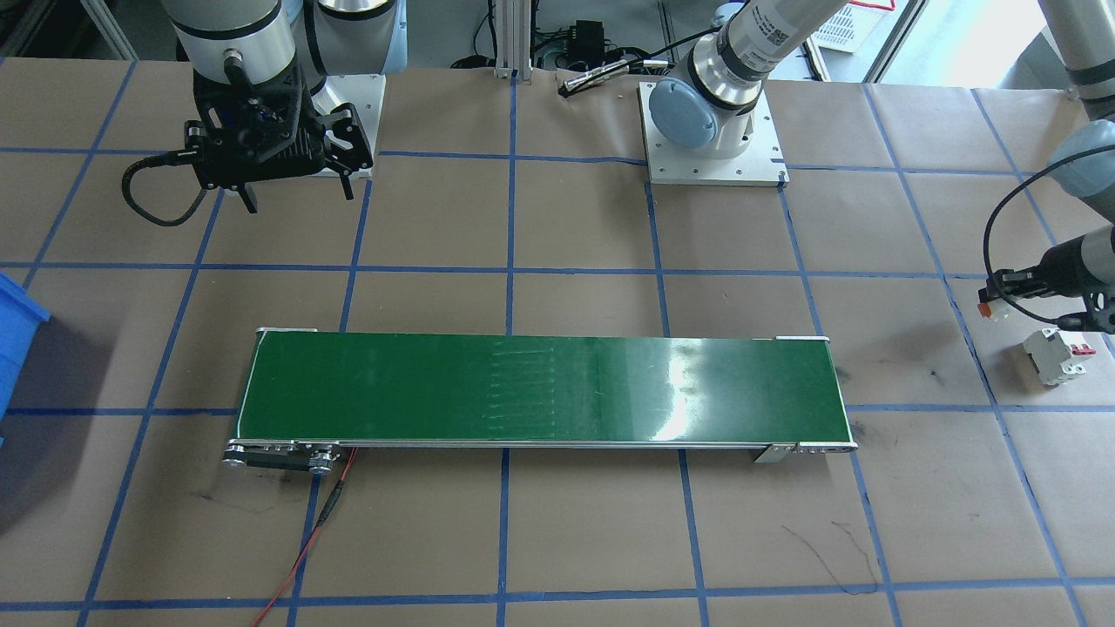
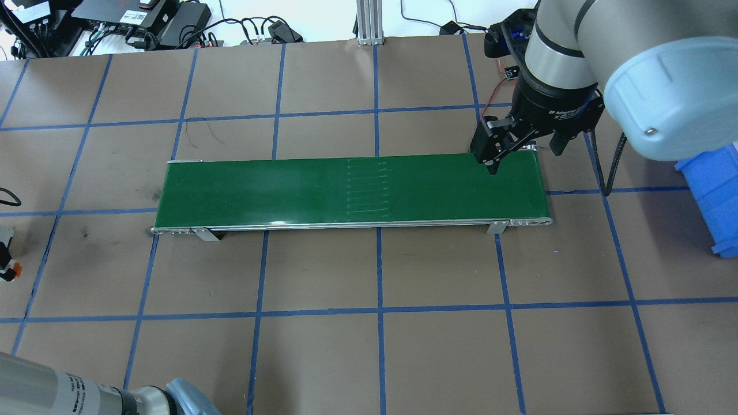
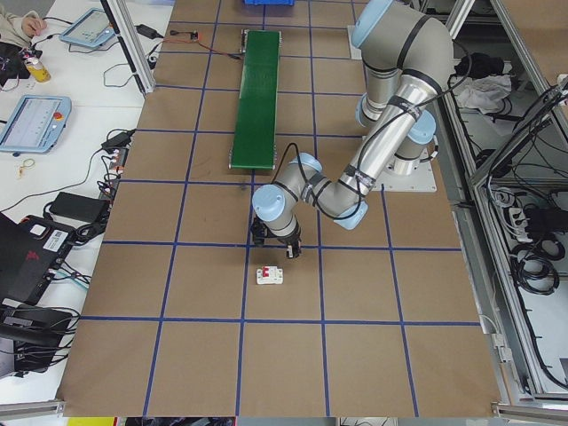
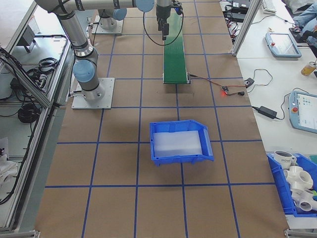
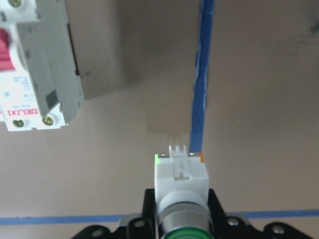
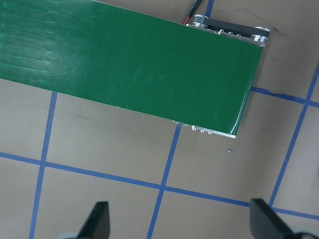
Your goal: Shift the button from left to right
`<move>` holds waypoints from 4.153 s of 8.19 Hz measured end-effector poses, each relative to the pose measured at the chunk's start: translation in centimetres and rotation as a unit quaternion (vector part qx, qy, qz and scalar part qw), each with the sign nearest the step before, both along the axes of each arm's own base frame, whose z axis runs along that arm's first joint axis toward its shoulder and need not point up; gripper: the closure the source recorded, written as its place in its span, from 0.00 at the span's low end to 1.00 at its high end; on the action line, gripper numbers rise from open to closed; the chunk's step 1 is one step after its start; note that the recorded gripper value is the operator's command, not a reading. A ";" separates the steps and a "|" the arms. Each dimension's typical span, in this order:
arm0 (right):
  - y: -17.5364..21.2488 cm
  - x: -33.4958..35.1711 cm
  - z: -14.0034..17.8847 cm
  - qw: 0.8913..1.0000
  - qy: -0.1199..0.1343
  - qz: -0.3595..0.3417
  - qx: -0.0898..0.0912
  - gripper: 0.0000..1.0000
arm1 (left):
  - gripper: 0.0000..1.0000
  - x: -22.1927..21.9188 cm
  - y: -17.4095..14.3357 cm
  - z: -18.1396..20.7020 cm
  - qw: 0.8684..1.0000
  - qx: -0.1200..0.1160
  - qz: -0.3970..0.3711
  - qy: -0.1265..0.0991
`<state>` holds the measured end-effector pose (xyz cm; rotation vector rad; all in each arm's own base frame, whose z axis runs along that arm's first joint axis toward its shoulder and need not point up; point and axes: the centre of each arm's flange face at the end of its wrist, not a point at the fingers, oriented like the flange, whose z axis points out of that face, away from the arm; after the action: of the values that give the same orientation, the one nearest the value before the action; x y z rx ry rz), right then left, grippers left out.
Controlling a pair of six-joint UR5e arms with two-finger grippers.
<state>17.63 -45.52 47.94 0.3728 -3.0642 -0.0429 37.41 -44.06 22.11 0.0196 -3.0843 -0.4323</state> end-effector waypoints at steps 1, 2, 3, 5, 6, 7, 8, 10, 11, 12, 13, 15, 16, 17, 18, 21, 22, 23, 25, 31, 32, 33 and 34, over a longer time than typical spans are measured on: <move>0.0 0.0 0.0 1.000 -0.001 -0.001 0.000 0.00 | 1.00 -1.5 0.4 3.0 1.000 0.001 -0.004 0.007; 0.0 0.0 0.0 1.000 -0.001 -0.002 0.001 0.00 | 1.00 -4.1 0.0 6.6 1.000 -0.015 -0.018 0.005; 0.1 0.0 -0.2 1.000 -0.001 -0.003 0.006 0.00 | 1.00 -8.0 -1.5 9.9 0.998 -0.043 -0.045 0.002; 0.0 0.1 -0.6 1.000 -0.002 -0.003 0.015 0.00 | 1.00 -18.7 -5.4 13.8 0.992 -0.083 -0.095 -0.006; -0.1 0.1 -0.8 1.000 -0.002 -0.004 0.017 0.00 | 1.00 -23.7 -6.8 14.3 0.991 -0.095 -0.096 -0.004; -0.2 0.1 -0.9 1.000 -0.002 -0.004 0.018 0.00 | 1.00 -27.5 -7.8 14.0 0.990 -0.101 -0.094 0.008; -0.2 0.1 -0.9 1.000 -0.002 -0.004 0.019 0.00 | 1.00 -29.7 -8.4 13.5 0.991 -0.106 -0.083 0.022; -0.3 0.1 -0.9 1.000 -0.001 -0.004 0.018 0.00 | 1.00 -31.0 -9.6 11.1 0.994 -0.096 -0.042 0.039; -0.3 0.1 -0.9 1.000 -0.001 -0.004 0.017 0.00 | 1.00 -31.1 -10.2 9.6 0.995 -0.086 -0.028 0.043; -0.4 0.1 -0.9 1.000 -0.001 -0.003 0.016 0.00 | 1.00 -31.2 -11.0 7.9 0.996 -0.080 -0.017 0.043; -0.4 0.1 -0.9 1.000 -0.001 -0.003 0.015 0.00 | 1.00 -31.2 -11.6 6.7 0.996 -0.078 -0.012 0.040; -0.4 0.1 -0.9 1.000 -0.001 -0.002 0.015 0.00 | 0.92 -31.4 -12.3 5.3 0.997 -0.073 -0.005 0.037; -0.4 0.1 -1.0 1.000 -0.002 -0.003 0.017 0.00 | 0.81 -31.5 -12.4 4.9 0.997 -0.070 0.000 0.037; -0.6 0.1 -1.3 1.000 -0.002 -0.005 0.022 0.00 | 0.27 -31.6 -12.4 4.8 0.997 -0.068 0.002 0.037; -0.8 0.2 -1.6 1.000 -0.002 -0.005 0.023 0.00 | 0.08 -31.7 -12.4 4.7 0.997 -0.067 0.003 0.037; -0.9 0.2 -1.7 1.000 -0.001 -0.005 0.023 0.00 | 0.00 -32.7 -11.9 5.8 0.997 -0.068 -0.004 0.035; -0.9 0.2 -1.7 1.000 -0.001 -0.004 0.022 0.00 | 0.00 -33.1 -11.6 6.3 0.997 -0.064 -0.007 0.033; -0.9 0.1 -1.6 1.000 -0.001 -0.004 0.021 0.00 | 0.00 -33.9 -10.9 7.3 0.998 -0.055 -0.005 0.032; -1.4 0.2 -1.3 1.000 -0.005 -0.004 0.002 0.00 | 0.00 -36.7 -7.5 12.4 0.999 -0.040 0.004 0.029; -3.6 1.4 -3.4 0.989 -0.046 -0.139 -0.003 0.00 | 0.00 -37.5 -2.9 18.7 0.998 -0.049 -0.012 -0.049; -4.4 1.6 -4.5 0.985 -0.053 -0.162 0.007 0.00 | 0.00 -38.2 -2.1 19.2 0.998 -0.044 -0.013 -0.041; -5.1 1.9 -5.7 0.980 -0.057 -0.188 0.014 0.00 | 0.00 -38.9 -1.1 19.9 0.999 -0.035 -0.014 -0.037; -5.9 2.2 -7.1 0.972 -0.068 -0.223 0.022 0.00 | 0.00 -39.3 -0.2 20.7 0.999 -0.033 -0.013 -0.034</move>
<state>19.86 -51.46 40.80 -0.3302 -3.2156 -0.1082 -1.94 -44.28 42.81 -0.0084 -3.1666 -0.3388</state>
